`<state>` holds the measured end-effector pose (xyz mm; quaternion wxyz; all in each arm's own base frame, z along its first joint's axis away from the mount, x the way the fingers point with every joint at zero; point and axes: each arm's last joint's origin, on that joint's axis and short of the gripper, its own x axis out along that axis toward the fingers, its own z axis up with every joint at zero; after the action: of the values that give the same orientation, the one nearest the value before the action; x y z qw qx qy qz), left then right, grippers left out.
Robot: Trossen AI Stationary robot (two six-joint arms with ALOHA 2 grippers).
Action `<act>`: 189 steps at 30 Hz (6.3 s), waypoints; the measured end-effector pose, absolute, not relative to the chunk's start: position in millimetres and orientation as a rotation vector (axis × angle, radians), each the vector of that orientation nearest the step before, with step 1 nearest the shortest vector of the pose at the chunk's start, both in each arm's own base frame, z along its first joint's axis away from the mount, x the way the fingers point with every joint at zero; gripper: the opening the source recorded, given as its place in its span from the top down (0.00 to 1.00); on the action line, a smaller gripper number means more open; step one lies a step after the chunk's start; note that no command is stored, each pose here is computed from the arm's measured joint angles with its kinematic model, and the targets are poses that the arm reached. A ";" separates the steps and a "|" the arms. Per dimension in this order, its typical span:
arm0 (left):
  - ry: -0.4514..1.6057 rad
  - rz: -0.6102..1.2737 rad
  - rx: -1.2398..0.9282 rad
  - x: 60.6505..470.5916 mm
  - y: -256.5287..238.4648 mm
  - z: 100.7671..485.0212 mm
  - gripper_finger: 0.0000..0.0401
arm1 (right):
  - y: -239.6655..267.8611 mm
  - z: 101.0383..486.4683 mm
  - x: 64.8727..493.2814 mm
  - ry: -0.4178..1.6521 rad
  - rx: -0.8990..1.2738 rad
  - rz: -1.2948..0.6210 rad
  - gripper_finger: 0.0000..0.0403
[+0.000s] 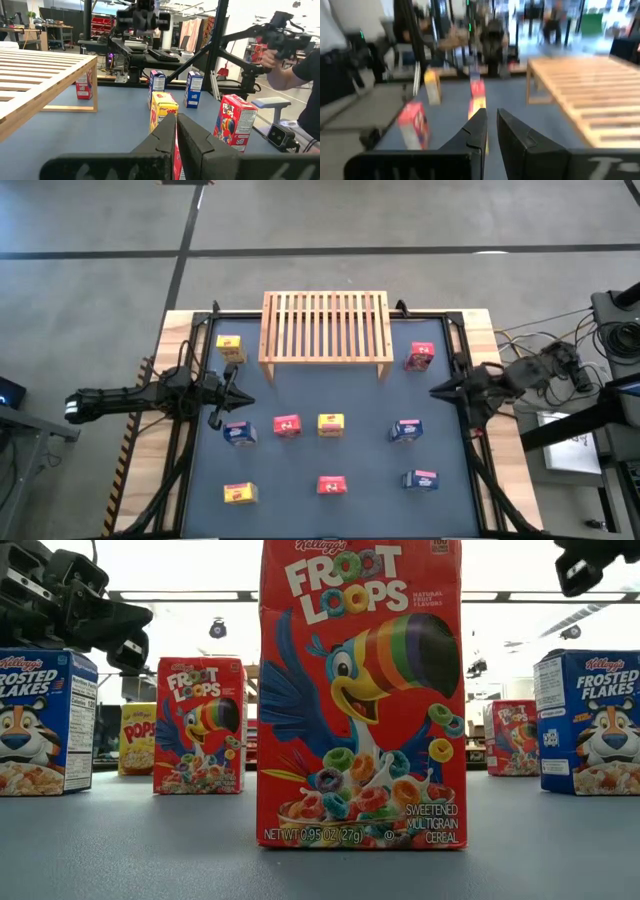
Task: Stack cereal on shelf
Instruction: Put the top right blue cereal box on the shelf
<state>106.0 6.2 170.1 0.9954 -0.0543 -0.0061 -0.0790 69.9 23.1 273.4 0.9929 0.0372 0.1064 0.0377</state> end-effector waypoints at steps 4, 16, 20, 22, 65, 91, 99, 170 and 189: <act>-0.012 -0.158 -0.109 106.0 6.3 170.0 1.00 | 36.3 256.1 90.2 0.390 0.081 0.072 0.92; -0.012 -0.158 -0.109 106.0 6.2 170.0 1.00 | 81.2 258.1 111.5 0.609 -0.050 0.110 0.92; -0.005 -0.158 -0.110 106.1 6.2 169.3 1.00 | 85.8 265.6 106.0 0.673 -0.037 0.115 0.92; -0.006 -0.158 -0.110 106.1 6.2 169.4 1.00 | 87.2 265.8 104.3 0.690 -0.034 0.115 0.92; -0.003 -0.158 -0.111 106.2 6.3 169.2 1.00 | 86.0 218.7 92.0 0.521 -0.076 -0.015 0.40; -0.003 -0.158 -0.111 106.2 6.3 169.2 1.00 | 77.1 182.5 87.9 0.416 -0.003 -0.128 0.13; -0.003 -0.158 -0.111 106.2 6.3 169.1 1.00 | 68.4 173.7 81.2 0.373 0.069 -0.113 0.13; -0.004 -0.158 -0.111 106.2 6.2 169.2 1.00 | 70.1 142.1 77.7 0.450 0.179 0.048 0.19; -0.004 -0.158 -0.111 106.2 6.2 169.2 1.00 | 69.9 142.3 77.8 0.445 0.176 0.041 0.19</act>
<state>106.2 6.2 169.2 0.9953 -0.0553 -0.0018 -0.0790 77.8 69.9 142.3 0.9712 0.0874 0.2205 0.0205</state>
